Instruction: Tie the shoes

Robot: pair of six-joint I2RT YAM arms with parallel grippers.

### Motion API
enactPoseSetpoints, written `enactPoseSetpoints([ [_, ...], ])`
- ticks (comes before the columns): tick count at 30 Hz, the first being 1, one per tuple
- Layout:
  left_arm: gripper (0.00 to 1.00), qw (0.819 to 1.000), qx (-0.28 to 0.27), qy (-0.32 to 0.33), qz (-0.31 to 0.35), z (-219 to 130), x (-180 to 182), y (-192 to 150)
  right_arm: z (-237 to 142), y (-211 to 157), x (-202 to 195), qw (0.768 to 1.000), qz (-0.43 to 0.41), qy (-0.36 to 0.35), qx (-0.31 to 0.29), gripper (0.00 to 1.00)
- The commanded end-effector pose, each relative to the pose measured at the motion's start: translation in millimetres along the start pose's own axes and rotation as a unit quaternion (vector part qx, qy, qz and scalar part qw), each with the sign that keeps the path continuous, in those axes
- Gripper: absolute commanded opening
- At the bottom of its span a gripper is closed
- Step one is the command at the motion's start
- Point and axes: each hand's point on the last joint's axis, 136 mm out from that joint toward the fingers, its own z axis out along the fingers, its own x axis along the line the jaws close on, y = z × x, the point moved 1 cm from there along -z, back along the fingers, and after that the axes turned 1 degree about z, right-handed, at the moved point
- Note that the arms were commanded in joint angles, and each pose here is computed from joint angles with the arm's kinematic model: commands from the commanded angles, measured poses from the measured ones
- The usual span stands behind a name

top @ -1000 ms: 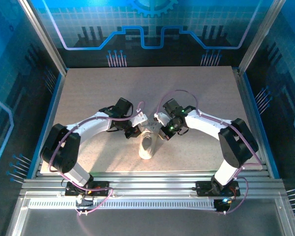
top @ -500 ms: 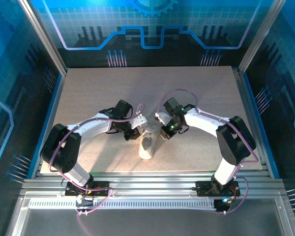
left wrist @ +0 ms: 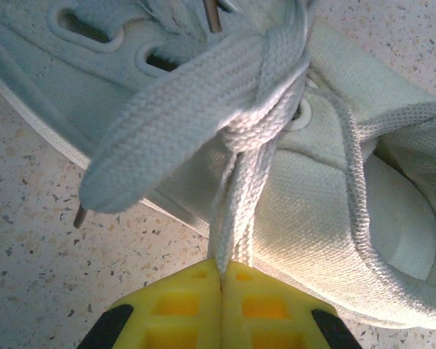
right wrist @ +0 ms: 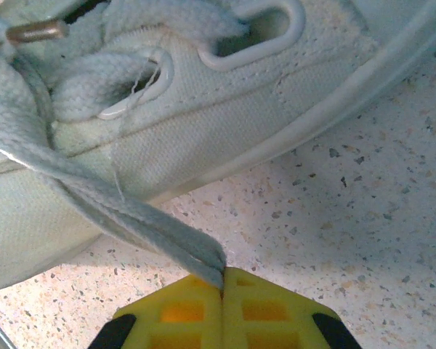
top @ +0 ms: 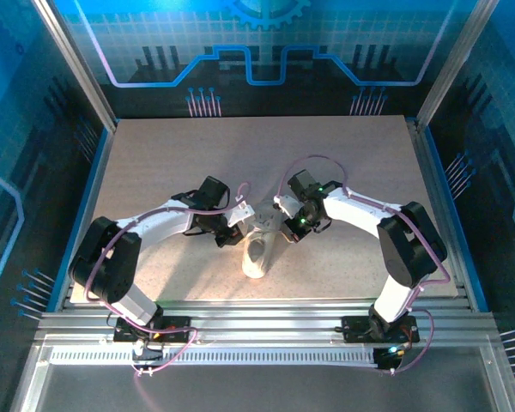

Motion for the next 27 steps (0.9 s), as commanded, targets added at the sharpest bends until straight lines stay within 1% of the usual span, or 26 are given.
enactPoseSetpoints([
  [1, 0.00, 0.999, 0.019, -0.011, -0.024, -1.9, -5.9, -17.4, 1.1, -21.1, -15.8, 0.998, 0.017, -0.025, 0.046, 0.00],
  [6, 0.00, 1.000, 0.016, -0.007, -0.026, -1.3, -4.1, -16.4, -3.9, -16.8, -9.4, 0.999, 0.005, -0.015, 0.032, 0.00],
  [8, 0.00, 1.000, 0.008, -0.002, -0.024, -3.0, -2.2, -12.2, -14.7, -8.0, -3.9, 1.000, 0.001, -0.008, 0.007, 0.15],
  [9, 0.07, 1.000, 0.003, 0.002, -0.022, -4.0, -1.6, -10.3, -20.8, -3.4, -1.3, 1.000, -0.001, -0.004, -0.008, 0.20],
  [10, 0.16, 1.000, -0.003, 0.008, -0.018, -6.1, -0.2, -7.7, -29.0, 2.5, 1.4, 1.000, -0.001, 0.001, -0.026, 0.25],
  [12, 0.20, 1.000, -0.013, 0.013, -0.008, -9.2, -0.8, -4.7, -44.1, 10.4, 3.2, 0.998, 0.006, 0.011, -0.055, 0.33],
  [13, 0.24, 1.000, -0.018, 0.017, -0.004, -11.5, -0.7, -3.1, -51.6, 13.4, 3.6, 0.998, 0.010, 0.017, -0.067, 0.35],
  [17, 0.35, 0.999, -0.028, 0.030, 0.008, -21.1, -2.1, 0.1, -77.5, 19.5, 3.4, 0.994, 0.024, 0.040, -0.099, 0.38],
  [19, 0.38, 0.999, -0.036, 0.039, 0.013, -27.5, -2.6, 2.3, -88.8, 23.7, 1.6, 0.992, 0.033, 0.044, -0.116, 0.39],
  [23, 0.40, 0.996, -0.058, 0.055, 0.025, -40.9, -3.6, 10.6, -101.7, 40.4, 3.0, 0.987, 0.052, 0.060, -0.138, 0.40],
  [25, 0.40, 0.995, -0.073, 0.060, 0.033, -46.6, -4.2, 17.6, -100.2, 51.3, 5.6, 0.985, 0.067, 0.075, -0.142, 0.40],
  [27, 0.38, 0.993, -0.089, 0.060, 0.042, -49.1, -4.8, 28.0, -93.4, 61.4, 7.6, 0.983, 0.082, 0.086, -0.138, 0.40],
])
